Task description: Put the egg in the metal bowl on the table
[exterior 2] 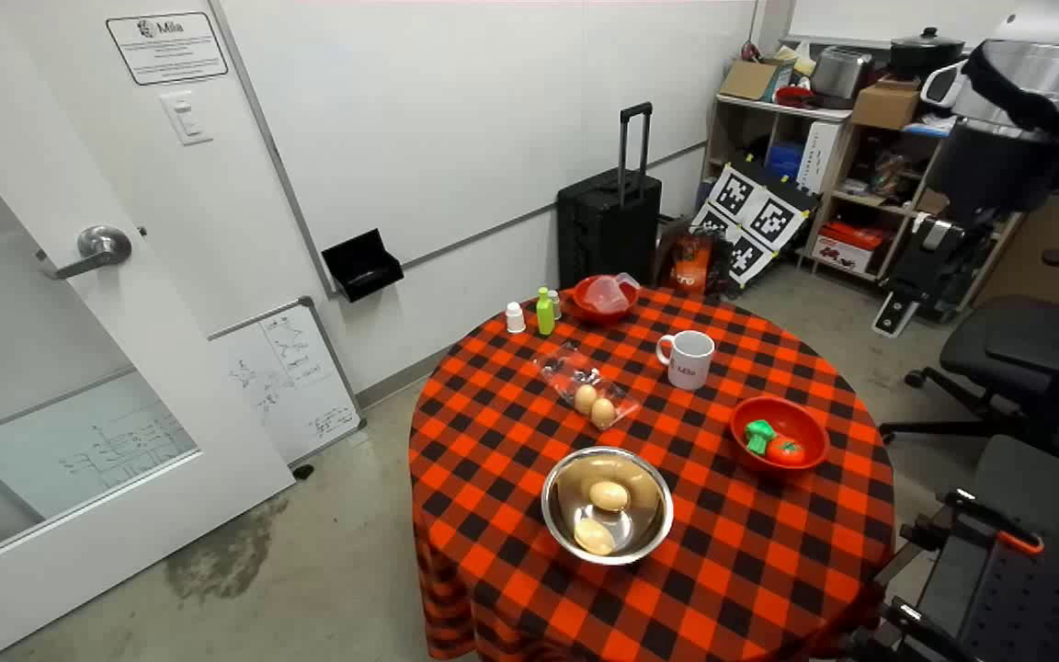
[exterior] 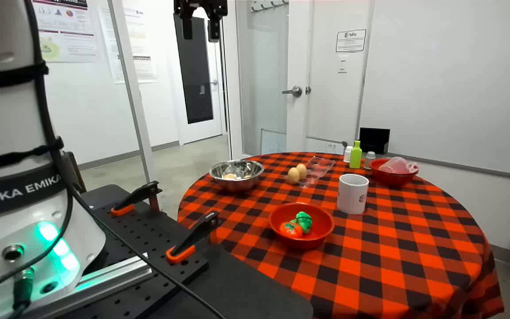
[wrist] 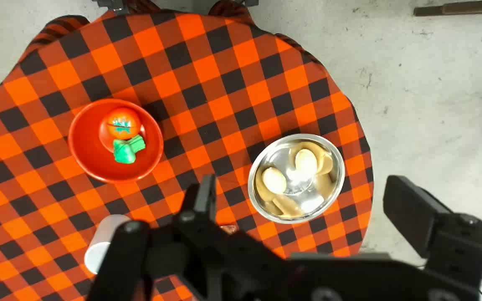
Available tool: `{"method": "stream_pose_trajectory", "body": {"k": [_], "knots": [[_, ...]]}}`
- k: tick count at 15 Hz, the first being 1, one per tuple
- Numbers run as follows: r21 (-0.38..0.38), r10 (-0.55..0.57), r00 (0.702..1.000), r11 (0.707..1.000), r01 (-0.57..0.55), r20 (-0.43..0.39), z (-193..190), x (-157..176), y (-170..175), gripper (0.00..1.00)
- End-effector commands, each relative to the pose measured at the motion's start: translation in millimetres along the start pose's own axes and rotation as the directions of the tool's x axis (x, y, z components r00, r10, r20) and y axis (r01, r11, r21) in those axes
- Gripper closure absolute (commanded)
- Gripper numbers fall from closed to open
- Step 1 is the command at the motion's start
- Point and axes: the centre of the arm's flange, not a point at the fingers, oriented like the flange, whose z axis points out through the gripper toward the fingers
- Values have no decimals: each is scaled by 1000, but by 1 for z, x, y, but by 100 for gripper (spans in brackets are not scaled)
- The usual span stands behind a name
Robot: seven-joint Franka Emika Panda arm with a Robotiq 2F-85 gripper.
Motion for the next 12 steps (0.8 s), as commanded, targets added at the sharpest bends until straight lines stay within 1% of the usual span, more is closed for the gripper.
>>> {"method": "stream_pose_trajectory", "body": {"k": [1,4,7,9,12], "knots": [[0,0,1000,1000,0,0,0,0,0,0],[-4,-12,1000,1000,12,-2,1,4,-1,0],[-16,-86,996,996,86,37,12,20,-9,0],[-26,-152,986,988,155,72,24,36,-18,0],[-31,-254,958,965,260,130,48,65,-40,0]]}}
